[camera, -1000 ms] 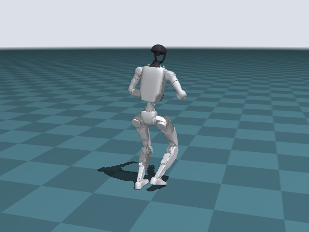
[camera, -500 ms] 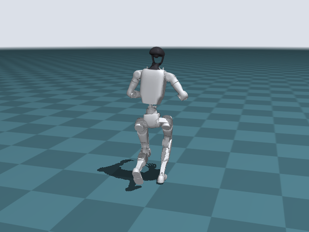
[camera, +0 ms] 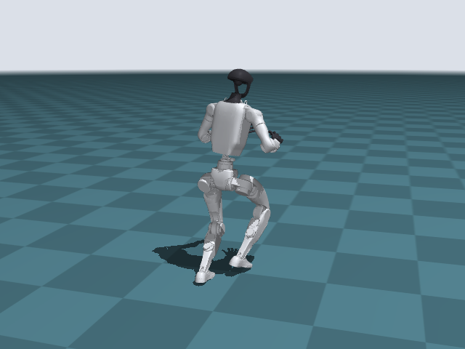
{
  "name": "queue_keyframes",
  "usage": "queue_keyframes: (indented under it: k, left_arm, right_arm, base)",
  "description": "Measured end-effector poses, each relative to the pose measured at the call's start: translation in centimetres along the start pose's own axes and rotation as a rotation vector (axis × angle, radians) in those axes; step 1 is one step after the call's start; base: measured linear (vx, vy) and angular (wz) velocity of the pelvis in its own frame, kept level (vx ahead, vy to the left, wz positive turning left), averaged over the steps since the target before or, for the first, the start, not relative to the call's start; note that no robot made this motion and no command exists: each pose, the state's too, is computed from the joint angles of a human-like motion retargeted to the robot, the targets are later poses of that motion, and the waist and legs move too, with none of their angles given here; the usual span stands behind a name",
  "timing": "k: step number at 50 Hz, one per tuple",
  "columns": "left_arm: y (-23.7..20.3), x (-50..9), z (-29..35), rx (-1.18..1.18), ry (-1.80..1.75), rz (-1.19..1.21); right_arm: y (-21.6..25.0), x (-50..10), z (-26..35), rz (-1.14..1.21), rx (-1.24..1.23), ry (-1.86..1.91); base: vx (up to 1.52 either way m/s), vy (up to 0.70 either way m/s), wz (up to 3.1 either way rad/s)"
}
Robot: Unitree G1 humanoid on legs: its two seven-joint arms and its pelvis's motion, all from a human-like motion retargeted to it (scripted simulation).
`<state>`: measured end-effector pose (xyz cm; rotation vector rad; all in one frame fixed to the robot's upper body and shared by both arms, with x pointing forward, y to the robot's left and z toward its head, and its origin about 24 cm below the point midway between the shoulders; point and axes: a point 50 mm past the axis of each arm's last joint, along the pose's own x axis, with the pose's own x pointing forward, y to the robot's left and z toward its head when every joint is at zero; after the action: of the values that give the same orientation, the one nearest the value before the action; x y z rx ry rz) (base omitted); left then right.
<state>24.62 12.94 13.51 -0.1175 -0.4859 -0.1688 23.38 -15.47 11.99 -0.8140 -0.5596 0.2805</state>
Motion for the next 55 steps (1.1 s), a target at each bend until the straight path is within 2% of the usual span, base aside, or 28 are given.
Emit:
queue_keyframes:
  k: [10,18,27,33,38,43,47,52,55]
  left_arm:
    - [-0.6,-0.1,-0.6,0.053,0.007,-0.039]
    - [-1.2,-0.9,-1.8,0.156,0.020,-0.056]
    - [0.0,-2.3,-3.3,0.333,0.031,0.024]
    - [1.5,-1.7,-4.2,0.577,0.012,-0.055]
    - [3.2,-3.3,-6.3,0.722,0.116,-0.120]
    - [6.1,-7.0,-8.7,0.839,0.322,-0.137]
    - [10.2,-12.2,-10.4,0.936,0.590,-0.044]
    - [17.1,-22.2,-10.0,1.073,1.042,0.279]
    - [19.7,-29.3,-8.1,1.101,1.333,0.545]
  right_arm:
    - [-0.5,-0.7,-1.2,-0.062,-0.017,0.057]
    - [-1.3,0.5,-1.0,-0.070,-0.124,0.009]
    - [1.8,-1.2,0.2,-0.090,0.120,0.025]
    - [2.0,-0.7,1.4,-0.059,0.235,-0.015]
    - [2.4,0.2,1.7,-0.007,0.280,-0.048]
    - [2.2,1.5,1.5,0.020,0.272,-0.072]
    - [1.4,2.5,0.8,-0.033,0.241,-0.058]
    - [-1.7,4.0,-0.2,-0.236,0.164,-0.046]
    - [-4.4,4.6,-0.5,-0.365,0.101,-0.050]
  base:
    - [0.02,-0.02,-0.47]
    - [-0.10,-0.04,-0.52]
    - [-0.20,-0.03,-0.54]
    - [-0.30,-0.08,-0.05]
    - [-0.27,-0.11,0.23]
    - [-0.21,-0.16,0.20]
    - [-0.24,-0.22,0.55]
    - [-0.26,-0.21,0.40]
    - [-0.29,-0.14,-0.25]
